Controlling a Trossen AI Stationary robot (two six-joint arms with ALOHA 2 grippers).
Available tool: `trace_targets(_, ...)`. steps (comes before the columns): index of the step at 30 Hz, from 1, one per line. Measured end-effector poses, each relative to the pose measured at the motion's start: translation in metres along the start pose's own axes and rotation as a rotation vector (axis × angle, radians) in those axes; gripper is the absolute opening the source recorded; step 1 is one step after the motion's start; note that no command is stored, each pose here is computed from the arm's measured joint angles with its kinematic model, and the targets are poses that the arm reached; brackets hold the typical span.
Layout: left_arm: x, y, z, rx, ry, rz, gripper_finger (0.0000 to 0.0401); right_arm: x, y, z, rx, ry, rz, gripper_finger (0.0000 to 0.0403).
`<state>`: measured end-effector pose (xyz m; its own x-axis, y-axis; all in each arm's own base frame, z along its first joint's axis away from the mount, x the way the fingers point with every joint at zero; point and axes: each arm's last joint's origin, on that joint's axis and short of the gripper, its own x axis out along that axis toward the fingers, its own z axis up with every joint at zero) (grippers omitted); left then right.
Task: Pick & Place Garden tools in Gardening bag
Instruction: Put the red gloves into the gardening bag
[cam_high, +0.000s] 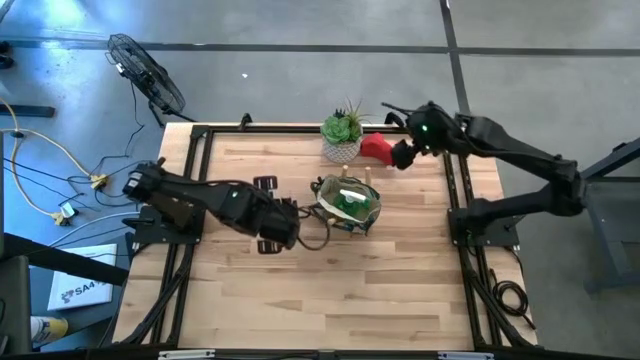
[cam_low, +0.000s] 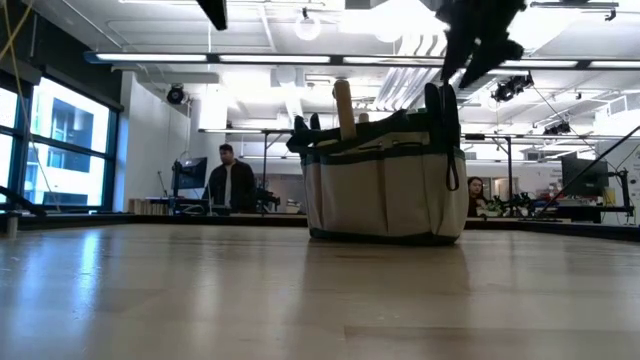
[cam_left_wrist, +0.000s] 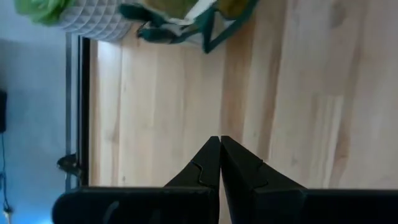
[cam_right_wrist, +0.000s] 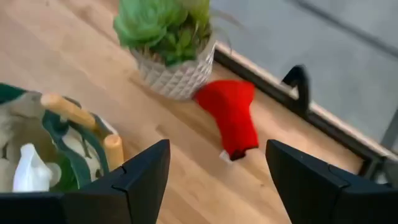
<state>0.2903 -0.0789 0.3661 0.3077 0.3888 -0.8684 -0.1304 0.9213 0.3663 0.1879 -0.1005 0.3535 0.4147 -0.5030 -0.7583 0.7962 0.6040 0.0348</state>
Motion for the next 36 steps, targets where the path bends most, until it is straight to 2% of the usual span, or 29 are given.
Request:
trace_targets(5,-0.008,-0.009,0.003,0.023,-0.087,-0.031,0.0008,0.034,-0.005,0.006,-0.061,0.136,0.005,0.0258)
trace_targets(10,-0.009,-0.013,0.011,0.057,-0.165,-0.070,0.0008,0.070,-0.013,0.005,-0.122,0.305,-0.062,0.0258)
trace_targets(16,-0.009,-0.015,0.013,0.083,-0.180,-0.111,0.0008,0.113,-0.016,0.010,-0.185,0.361,-0.098,0.0258)
trace_targets(21,-0.009,-0.015,0.012,0.072,-0.169,-0.127,0.0008,0.145,-0.020,0.009,-0.179,0.430,-0.076,0.0258)
trace_targets(25,-0.009,-0.017,0.012,0.067,-0.155,-0.176,0.0008,0.166,-0.029,0.006,-0.159,0.484,-0.106,0.0258)
trace_targets(29,-0.010,-0.018,0.011,0.067,-0.135,-0.220,0.0008,0.182,-0.037,0.006,-0.135,0.502,-0.083,0.0258)
trace_targets(32,-0.009,-0.017,0.008,0.065,-0.104,-0.215,0.0008,0.191,-0.042,0.006,-0.109,0.505,-0.045,0.0259)
trace_targets(36,-0.008,-0.016,0.004,0.078,-0.066,-0.204,0.0008,0.203,-0.048,0.003,-0.099,0.534,-0.066,0.0259)
